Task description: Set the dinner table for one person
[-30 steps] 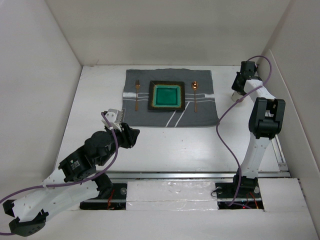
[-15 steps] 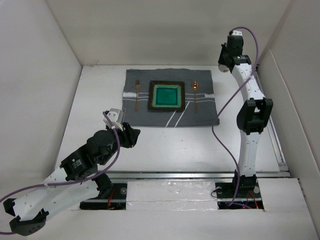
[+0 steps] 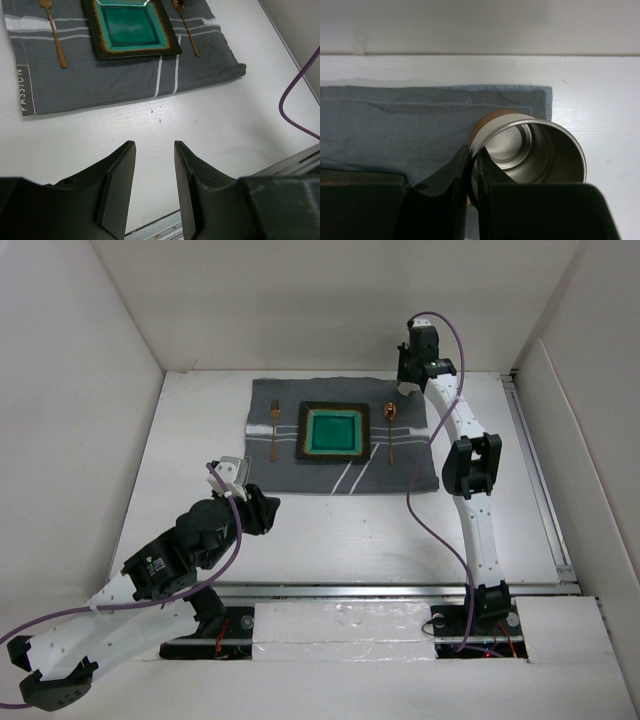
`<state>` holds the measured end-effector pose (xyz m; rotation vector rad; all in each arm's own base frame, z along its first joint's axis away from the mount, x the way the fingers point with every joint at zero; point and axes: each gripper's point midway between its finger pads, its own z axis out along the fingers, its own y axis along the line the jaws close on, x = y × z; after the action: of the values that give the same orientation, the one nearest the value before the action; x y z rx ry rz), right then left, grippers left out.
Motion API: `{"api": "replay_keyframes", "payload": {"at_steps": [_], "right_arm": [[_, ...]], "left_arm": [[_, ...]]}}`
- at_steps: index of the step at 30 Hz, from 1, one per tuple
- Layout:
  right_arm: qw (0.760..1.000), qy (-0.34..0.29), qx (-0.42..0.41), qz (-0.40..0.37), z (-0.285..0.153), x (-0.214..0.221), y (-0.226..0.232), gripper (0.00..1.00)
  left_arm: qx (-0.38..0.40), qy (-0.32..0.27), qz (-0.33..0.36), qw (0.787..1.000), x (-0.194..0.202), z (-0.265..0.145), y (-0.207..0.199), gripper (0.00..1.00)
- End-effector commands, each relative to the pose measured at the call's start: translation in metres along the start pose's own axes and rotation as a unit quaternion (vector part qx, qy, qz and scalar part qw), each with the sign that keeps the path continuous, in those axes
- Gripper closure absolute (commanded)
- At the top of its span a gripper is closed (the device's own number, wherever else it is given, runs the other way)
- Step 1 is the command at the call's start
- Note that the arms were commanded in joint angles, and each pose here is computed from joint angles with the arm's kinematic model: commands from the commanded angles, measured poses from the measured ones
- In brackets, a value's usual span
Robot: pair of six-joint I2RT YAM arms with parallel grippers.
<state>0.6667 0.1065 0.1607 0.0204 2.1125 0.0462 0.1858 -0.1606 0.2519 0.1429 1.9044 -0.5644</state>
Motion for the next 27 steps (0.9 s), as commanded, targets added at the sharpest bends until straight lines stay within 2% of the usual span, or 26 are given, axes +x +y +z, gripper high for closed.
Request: {"api": "replay_keyframes", "payload": {"at_steps": [1,11,17,26,27], "right_arm": [[0.999,-0.049,-0.008,-0.005,-0.009,-0.035,0.008,1.00],[1.000,-0.012,0.004,-0.013,0.017,0.005,0.004,1.00],[1.000,-0.012,-0.003,-0.008,0.017,0.003,0.002,0.92],[1.000,-0.006,-0.007,-0.003,0.017,0.008,0.003,0.69],[1.000,-0.006,-0.007,-0.003,0.017,0.008,0.003,0.69]], "left_arm": [[0.000,-0.021,-0.010,1.000,-0.014,-0.002,-0.002,0.66],[0.002,-0.022,-0.009,1.000,-0.014,-0.002,-0.003,0.66],[0.000,-0.024,-0.010,1.000,-0.014,-0.002,-0.001,0.66],[-0.001,-0.024,-0.011,1.000,-0.015,-0.002,-0.001,0.66],[-0.001,-0.024,-0.011,1.000,-0.016,-0.002,-0.001,0.66]]}}
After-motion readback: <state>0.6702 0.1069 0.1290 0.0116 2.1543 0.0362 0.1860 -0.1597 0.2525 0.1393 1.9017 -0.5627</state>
